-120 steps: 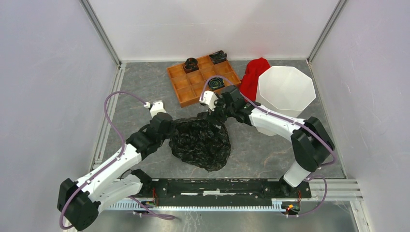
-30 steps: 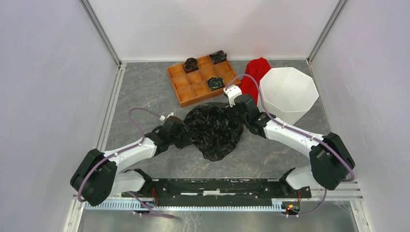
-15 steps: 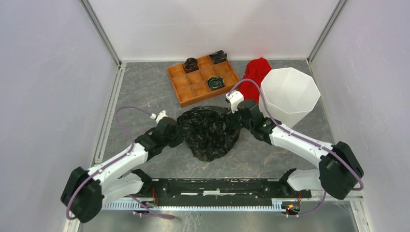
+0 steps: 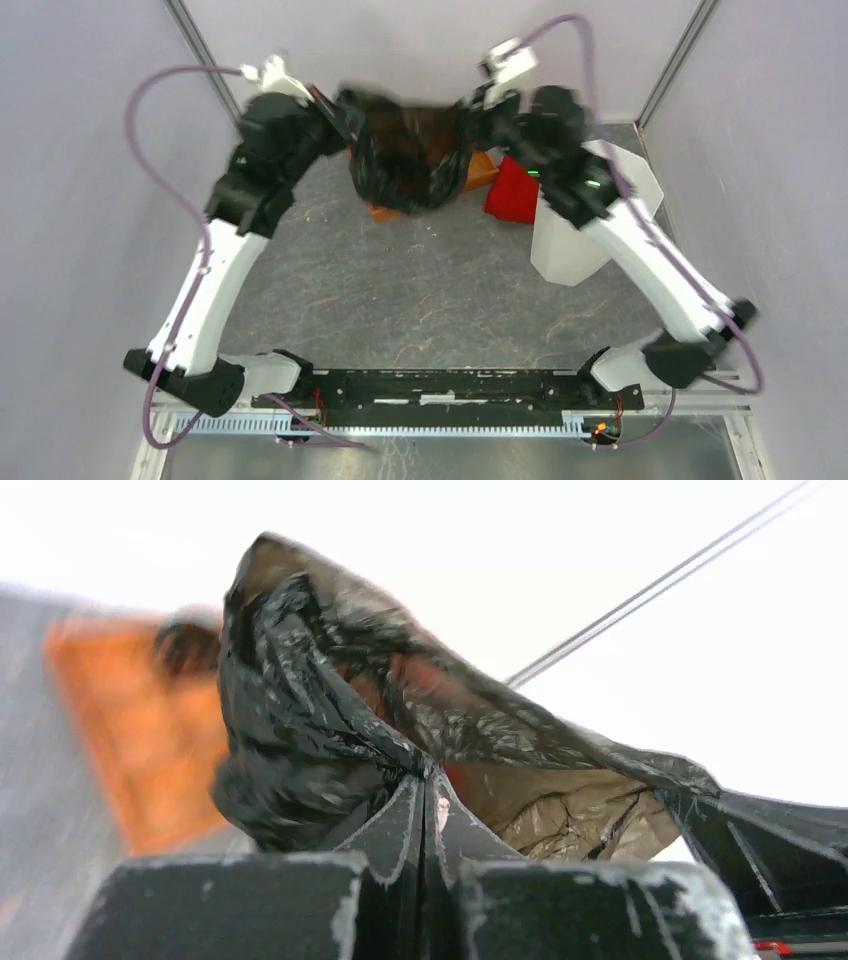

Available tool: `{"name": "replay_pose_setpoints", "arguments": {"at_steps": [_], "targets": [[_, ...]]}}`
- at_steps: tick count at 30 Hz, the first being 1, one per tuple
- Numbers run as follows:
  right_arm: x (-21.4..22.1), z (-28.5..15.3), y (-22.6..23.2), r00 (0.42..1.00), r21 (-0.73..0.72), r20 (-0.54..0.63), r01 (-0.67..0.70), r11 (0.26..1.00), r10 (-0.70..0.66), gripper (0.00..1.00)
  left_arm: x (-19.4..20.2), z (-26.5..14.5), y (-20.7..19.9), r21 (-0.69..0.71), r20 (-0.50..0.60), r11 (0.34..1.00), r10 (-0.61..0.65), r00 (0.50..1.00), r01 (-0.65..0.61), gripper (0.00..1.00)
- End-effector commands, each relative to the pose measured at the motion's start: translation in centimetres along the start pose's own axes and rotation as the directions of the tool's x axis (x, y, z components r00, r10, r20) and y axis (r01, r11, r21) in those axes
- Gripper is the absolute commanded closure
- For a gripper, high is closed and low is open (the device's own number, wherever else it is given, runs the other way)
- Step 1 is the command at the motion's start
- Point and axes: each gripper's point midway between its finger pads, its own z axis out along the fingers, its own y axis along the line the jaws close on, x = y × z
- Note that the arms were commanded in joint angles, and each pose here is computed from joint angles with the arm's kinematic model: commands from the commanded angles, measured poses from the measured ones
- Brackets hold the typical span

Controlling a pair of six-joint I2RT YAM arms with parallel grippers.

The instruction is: Put the trash bags into the trash bin

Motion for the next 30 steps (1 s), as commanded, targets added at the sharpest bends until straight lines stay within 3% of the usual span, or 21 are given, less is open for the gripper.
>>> {"name": "replay_pose_setpoints", "arguments": {"at_steps": [1, 3, 6, 9, 12, 15, 19, 21, 26, 28, 30], "targets": [[-11.0, -11.1, 0.5, 0.905, -0.087, 0.423, 0.080, 0.993, -0.036, 1.00, -7.8, -10.5, -6.8, 0.295, 0.261, 0.944, 0.070, 0.963, -0.149, 0.98], [-8.7, -12.4, 1.3, 0.877, -0.128, 0.480, 0.104, 0.986, -0.030, 1.00, -6.9, -11.8, -4.6, 0.264, 0.305, 0.955, 0.052, 0.951, -0.137, 0.98], [-0.7, -10.6, 1.6, 0.908, -0.142, 0.418, 0.090, 0.986, -0.023, 1.00, -1.5, -10.2, 3.7, 0.035, 0.272, 0.998, 0.036, 0.962, -0.047, 0.98], [10.0, -7.4, 3.0, 0.984, -0.216, 0.176, 0.014, 0.976, 0.025, 0.99, 8.8, -8.3, 11.6, -0.152, 0.035, 0.988, -0.001, 0.999, 0.007, 0.98], [19.1, -6.9, 5.9, 0.997, -0.336, -0.027, -0.079, 0.939, 0.074, 0.99, 18.0, -8.3, 16.2, -0.246, -0.194, 0.968, -0.108, 0.975, 0.058, 0.98], [22.4, -7.9, 8.0, 0.994, -0.378, -0.098, -0.080, 0.922, 0.046, 0.99, 20.8, -9.3, 17.3, -0.263, -0.244, 0.959, -0.169, 0.955, 0.102, 0.98], [18.6, -8.3, 8.5, 0.999, -0.375, -0.037, -0.006, 0.927, -0.008, 0.99, 16.9, -9.6, 14.3, -0.158, -0.160, 0.981, -0.141, 0.977, 0.115, 0.98], [13.4, -8.3, 7.5, 0.998, -0.324, 0.049, 0.048, 0.945, -0.034, 0.99, 13.1, -9.4, 12.3, -0.137, -0.105, 0.988, -0.079, 0.991, 0.064, 0.98], [-1.0, -10.9, 6.0, 0.951, -0.256, 0.307, 0.114, 0.960, -0.031, 1.00, -0.1, -11.8, 2.7, 0.055, 0.127, 0.997, 0.039, 0.991, -0.046, 0.98], [-3.8, -11.9, 6.0, 0.927, -0.256, 0.376, 0.118, 0.959, -0.013, 0.99, -3.9, -13.8, 0.8, 0.091, 0.236, 0.994, 0.037, 0.971, -0.060, 0.98], [-3.7, -11.7, 5.7, 0.921, -0.238, 0.390, 0.107, 0.965, -0.006, 0.99, -5.0, -14.5, 1.5, 0.066, 0.302, 0.997, 0.019, 0.953, -0.041, 0.98]]}}
